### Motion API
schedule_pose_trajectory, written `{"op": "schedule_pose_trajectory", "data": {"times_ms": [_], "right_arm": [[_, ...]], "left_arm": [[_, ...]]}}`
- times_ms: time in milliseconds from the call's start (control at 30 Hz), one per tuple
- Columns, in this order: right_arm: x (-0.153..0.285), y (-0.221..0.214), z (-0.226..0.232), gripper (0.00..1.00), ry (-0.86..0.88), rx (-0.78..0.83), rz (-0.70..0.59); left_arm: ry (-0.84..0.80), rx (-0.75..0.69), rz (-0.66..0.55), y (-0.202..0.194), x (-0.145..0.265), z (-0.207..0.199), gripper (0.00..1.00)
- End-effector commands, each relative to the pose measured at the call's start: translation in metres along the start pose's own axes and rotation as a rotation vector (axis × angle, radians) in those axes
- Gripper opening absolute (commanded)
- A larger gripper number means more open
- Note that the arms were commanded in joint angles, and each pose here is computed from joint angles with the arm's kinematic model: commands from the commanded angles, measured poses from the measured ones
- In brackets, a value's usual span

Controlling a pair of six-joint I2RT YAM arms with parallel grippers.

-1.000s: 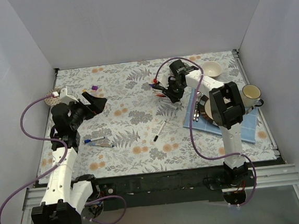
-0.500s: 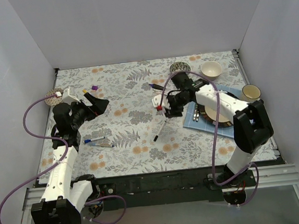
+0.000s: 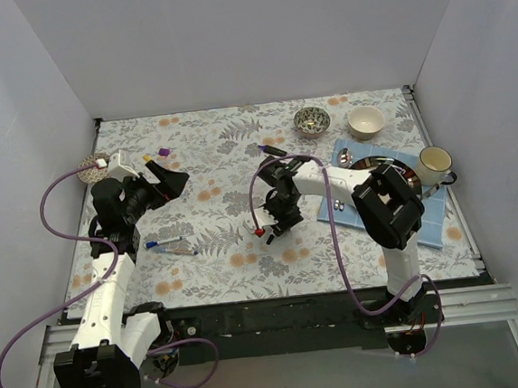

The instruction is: Open the pen caps

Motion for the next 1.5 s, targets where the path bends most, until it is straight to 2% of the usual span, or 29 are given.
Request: {"op": "schedule_pose_trajectory", "data": {"times_ms": [0, 133, 167, 267, 367, 433, 533, 600, 733, 800, 900, 1033, 1100, 1200, 1233, 1367, 1467], "right_arm": [[-0.004, 0.002, -0.005, 0.55, 0.070, 0.029, 0.100], [-0.009, 0.000, -0.005, 0.40, 0.119, 0.021, 0.141], [-0.012, -0.002, -0.004, 0.32, 0.131, 0.015, 0.147], [-0.017, -0.005, -0.001, 0.19, 0.156, 0.003, 0.164], [-0.022, -0.008, 0.003, 0.07, 0.143, -0.038, 0.170], [-0.024, -0.006, 0.007, 0.03, 0.119, -0.116, 0.150], [-0.015, -0.004, 0.007, 0.01, 0.038, -0.252, 0.062], [-0.008, -0.003, 0.006, 0.01, -0.016, -0.318, -0.001], [0.019, 0.002, 0.012, 0.01, -0.108, -0.500, -0.235], [0.028, 0.003, 0.011, 0.01, -0.150, -0.541, -0.310], [0.041, 0.003, 0.018, 0.01, -0.178, -0.642, -0.460], [0.047, 0.004, 0.023, 0.01, -0.187, -0.703, -0.682], [0.045, 0.005, 0.030, 0.01, -0.144, -0.757, -0.785], [0.043, 0.002, 0.031, 0.01, -0.117, -0.808, -0.854], [0.042, 0.002, 0.031, 0.01, -0.108, -0.817, -0.867], [0.040, 0.002, 0.030, 0.01, -0.100, -0.833, -0.908], [0.040, 0.002, 0.031, 0.01, -0.093, -0.857, -0.916]], "left_arm": [[-0.006, -0.018, -0.012, 0.000, 0.004, -0.002, 0.98], [-0.011, -0.019, -0.010, 0.000, 0.005, -0.003, 0.98], [-0.016, -0.021, -0.011, 0.001, 0.005, -0.004, 0.98], [-0.021, -0.016, -0.005, -0.001, 0.005, -0.004, 0.98], [-0.046, 0.015, 0.020, -0.004, 0.002, -0.004, 0.98], [-0.059, 0.051, 0.036, -0.007, 0.000, -0.004, 0.98], [-0.111, 0.088, 0.077, -0.011, -0.003, -0.005, 0.98], [-0.149, 0.159, 0.145, -0.022, -0.006, -0.002, 0.98], [-0.202, 0.321, 0.274, -0.042, -0.018, 0.009, 0.98], [-0.182, 0.444, 0.335, -0.063, -0.019, 0.019, 0.98], [-0.170, 0.482, 0.376, -0.096, -0.028, 0.018, 0.98], [-0.203, 0.482, 0.406, -0.126, -0.040, -0.005, 0.98], [-0.177, 0.488, 0.385, -0.132, -0.048, -0.007, 0.98], [-0.169, 0.464, 0.363, -0.137, -0.060, -0.021, 0.97], [-0.184, 0.444, 0.372, -0.140, -0.063, -0.029, 0.92], [-0.162, 0.416, 0.377, -0.149, -0.076, -0.042, 0.83], [-0.134, 0.380, 0.384, -0.158, -0.083, -0.047, 0.79]]}}
Point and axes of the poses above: each gripper's point midway between its finger pads, its own x axis back along the fingers, its own z axis along the line the jaws close on, y = z × x, the point moved 9 cm from there along x, back along the fingers, and after that the axes turned 9 degrees about x, right-handed, at the moved point
